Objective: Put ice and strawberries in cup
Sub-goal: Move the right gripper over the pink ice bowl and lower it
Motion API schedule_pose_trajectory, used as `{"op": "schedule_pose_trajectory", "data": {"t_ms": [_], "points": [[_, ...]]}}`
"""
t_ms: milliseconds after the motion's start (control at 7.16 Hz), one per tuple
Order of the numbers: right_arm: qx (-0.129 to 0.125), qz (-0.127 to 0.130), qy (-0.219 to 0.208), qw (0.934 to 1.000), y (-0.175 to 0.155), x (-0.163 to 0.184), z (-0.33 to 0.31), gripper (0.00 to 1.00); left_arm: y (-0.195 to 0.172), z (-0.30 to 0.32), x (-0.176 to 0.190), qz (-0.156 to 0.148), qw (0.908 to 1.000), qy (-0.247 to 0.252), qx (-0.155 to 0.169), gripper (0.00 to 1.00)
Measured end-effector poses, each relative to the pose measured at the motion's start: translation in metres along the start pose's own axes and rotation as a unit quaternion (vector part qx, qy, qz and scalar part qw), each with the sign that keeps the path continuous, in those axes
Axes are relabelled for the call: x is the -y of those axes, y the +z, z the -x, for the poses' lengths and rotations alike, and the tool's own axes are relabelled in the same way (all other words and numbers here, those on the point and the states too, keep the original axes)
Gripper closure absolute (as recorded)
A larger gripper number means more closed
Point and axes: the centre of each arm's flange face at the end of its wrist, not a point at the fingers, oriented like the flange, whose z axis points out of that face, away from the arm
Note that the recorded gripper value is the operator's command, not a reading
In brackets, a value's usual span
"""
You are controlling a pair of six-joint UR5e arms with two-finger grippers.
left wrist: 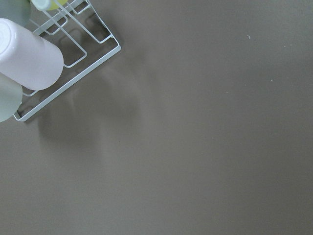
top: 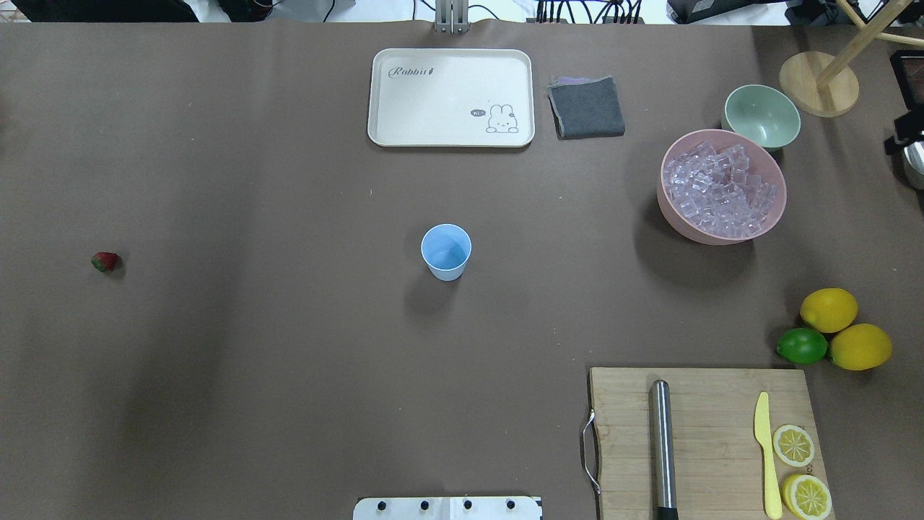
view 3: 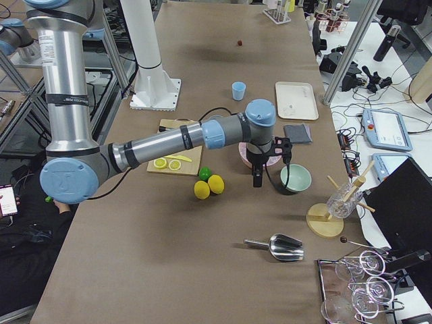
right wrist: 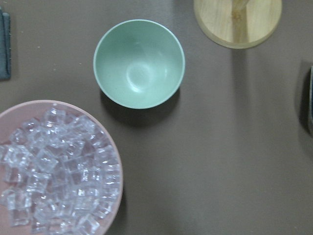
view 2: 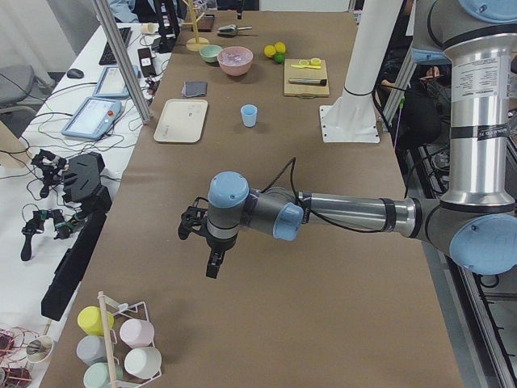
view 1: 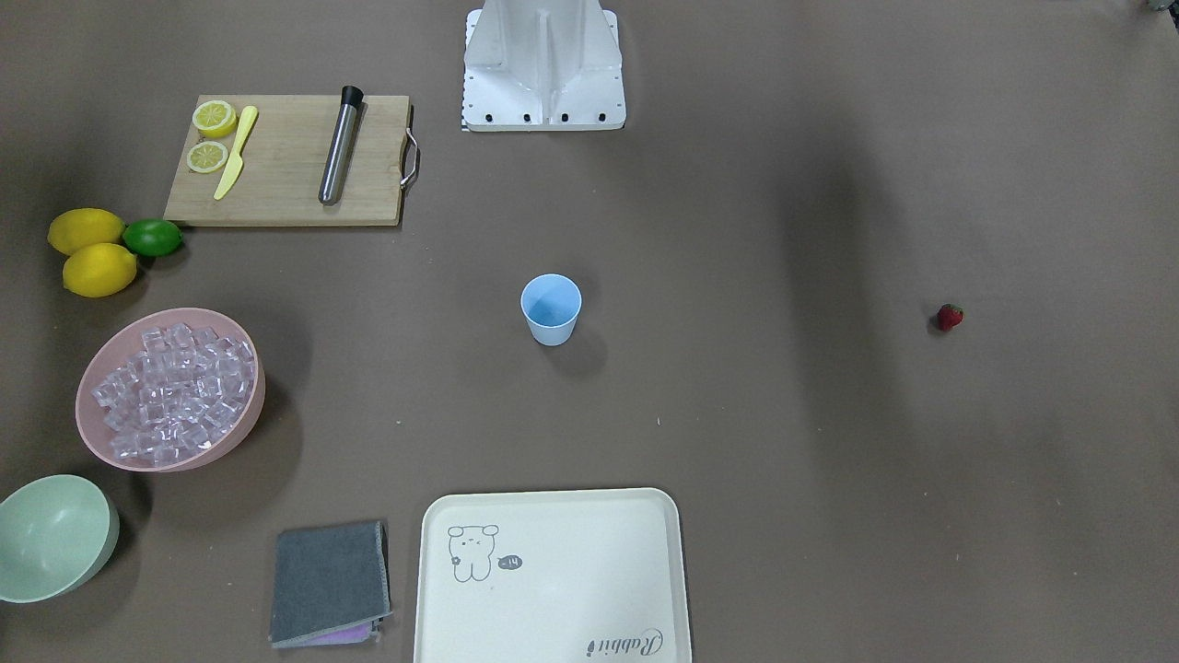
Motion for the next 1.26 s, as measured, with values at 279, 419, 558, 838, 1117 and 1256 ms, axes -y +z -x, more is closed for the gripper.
{"op": "schedule_pose_trajectory", "data": {"t_ms": [279,419,558,838,1117,1256], "points": [[0.016,0.01,0.021,0.9996,0.012,0.001,0.065,0.16,-0.001,-0.001,0.002,-0.001,1.0,0.001,0.0,0.02],[0.02,0.014,0.021,0.9995,0.018,-0.001,0.088,0.2,-0.001,-0.002,0.003,-0.002,1.0,0.002,0.0,0.02],[0.017,0.018,0.013,0.9996,0.027,-0.004,0.108,0.26,-0.002,-0.002,0.005,-0.003,1.0,0.003,0.0,0.02],[0.006,0.025,-0.016,0.9995,0.051,-0.016,0.146,0.28,-0.001,-0.002,0.007,-0.003,1.0,0.003,0.0,0.02],[-0.002,0.035,-0.032,0.9989,0.072,-0.022,0.165,0.28,0.001,0.001,0.006,-0.001,1.0,0.003,0.001,0.02],[-0.007,0.037,-0.035,0.9987,0.079,-0.02,0.17,0.28,0.003,0.002,0.004,0.001,1.0,0.002,0.001,0.02]]}}
